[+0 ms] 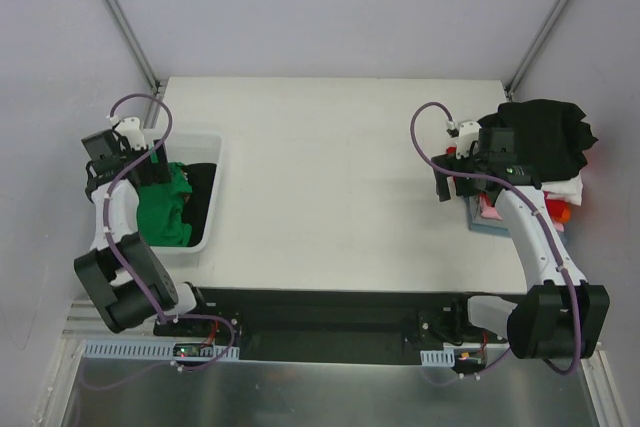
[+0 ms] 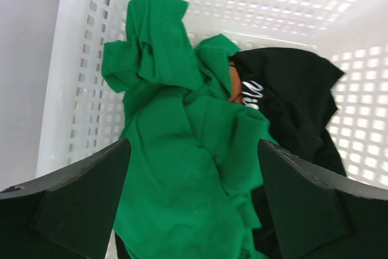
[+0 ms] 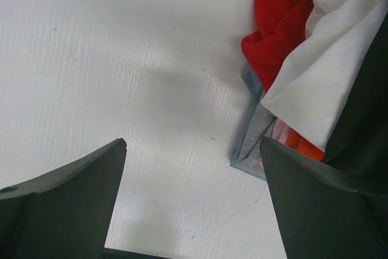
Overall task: Fold and stack the t-shirts
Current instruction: Grab crumpled tshirt from bin with the left arm
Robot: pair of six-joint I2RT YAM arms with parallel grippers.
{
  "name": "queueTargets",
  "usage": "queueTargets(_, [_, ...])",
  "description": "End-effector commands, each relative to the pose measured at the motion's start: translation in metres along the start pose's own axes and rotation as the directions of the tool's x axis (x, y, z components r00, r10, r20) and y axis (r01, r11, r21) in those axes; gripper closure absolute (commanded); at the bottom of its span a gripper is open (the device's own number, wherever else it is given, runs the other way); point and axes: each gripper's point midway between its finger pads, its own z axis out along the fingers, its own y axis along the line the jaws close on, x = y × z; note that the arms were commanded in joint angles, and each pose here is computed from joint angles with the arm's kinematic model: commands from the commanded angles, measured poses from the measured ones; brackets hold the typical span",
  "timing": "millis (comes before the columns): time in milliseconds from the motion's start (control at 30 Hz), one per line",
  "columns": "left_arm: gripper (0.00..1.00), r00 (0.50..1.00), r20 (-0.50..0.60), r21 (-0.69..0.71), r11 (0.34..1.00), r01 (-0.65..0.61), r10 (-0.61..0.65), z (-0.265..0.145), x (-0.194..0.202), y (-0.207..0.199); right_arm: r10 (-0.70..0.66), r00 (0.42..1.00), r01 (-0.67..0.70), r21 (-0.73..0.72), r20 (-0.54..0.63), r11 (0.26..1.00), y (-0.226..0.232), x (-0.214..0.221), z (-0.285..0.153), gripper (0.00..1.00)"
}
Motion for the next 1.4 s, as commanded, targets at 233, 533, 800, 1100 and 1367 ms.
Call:
queueTargets(233, [0.21,0.998,-0.055,-0.057,0.998,-0.031,0.028,0.040,-0.024,0.033,-0.011,1.000,0.012,-0.025,0.020,1.000,0.000,-0.013,-0.004,0.03])
queueTargets(533, [0.27,0.993,-0.101,-0.037,0.997,-0.061,0.057,0.064,-0.021,0.030,-0.012,1.000,0.013,-0.023,0.025,1.000,0.000,-0.013,-0.006,0.03])
queueTargets(800, [0.34,0.987,-0.148,-0.013,0.997,-0.069,0.067,0.077,-0.005,0.023,-0.015,0.999,0.016,-0.035,0.030,0.999,0.002,-0.013,-0.007,0.03])
queueTargets(1100, [0.41,0.984,-0.162,-0.034,0.996,-0.078,0.071,0.088,-0.008,0.031,-0.018,0.999,0.020,-0.046,0.036,0.999,0.004,-0.014,-0.008,0.04])
queueTargets(1367, [0.46,0.987,-0.144,-0.028,0.997,-0.075,0.070,0.095,-0.020,0.031,-0.019,0.999,0.020,-0.062,0.031,0.998,0.007,-0.013,-0.008,0.03])
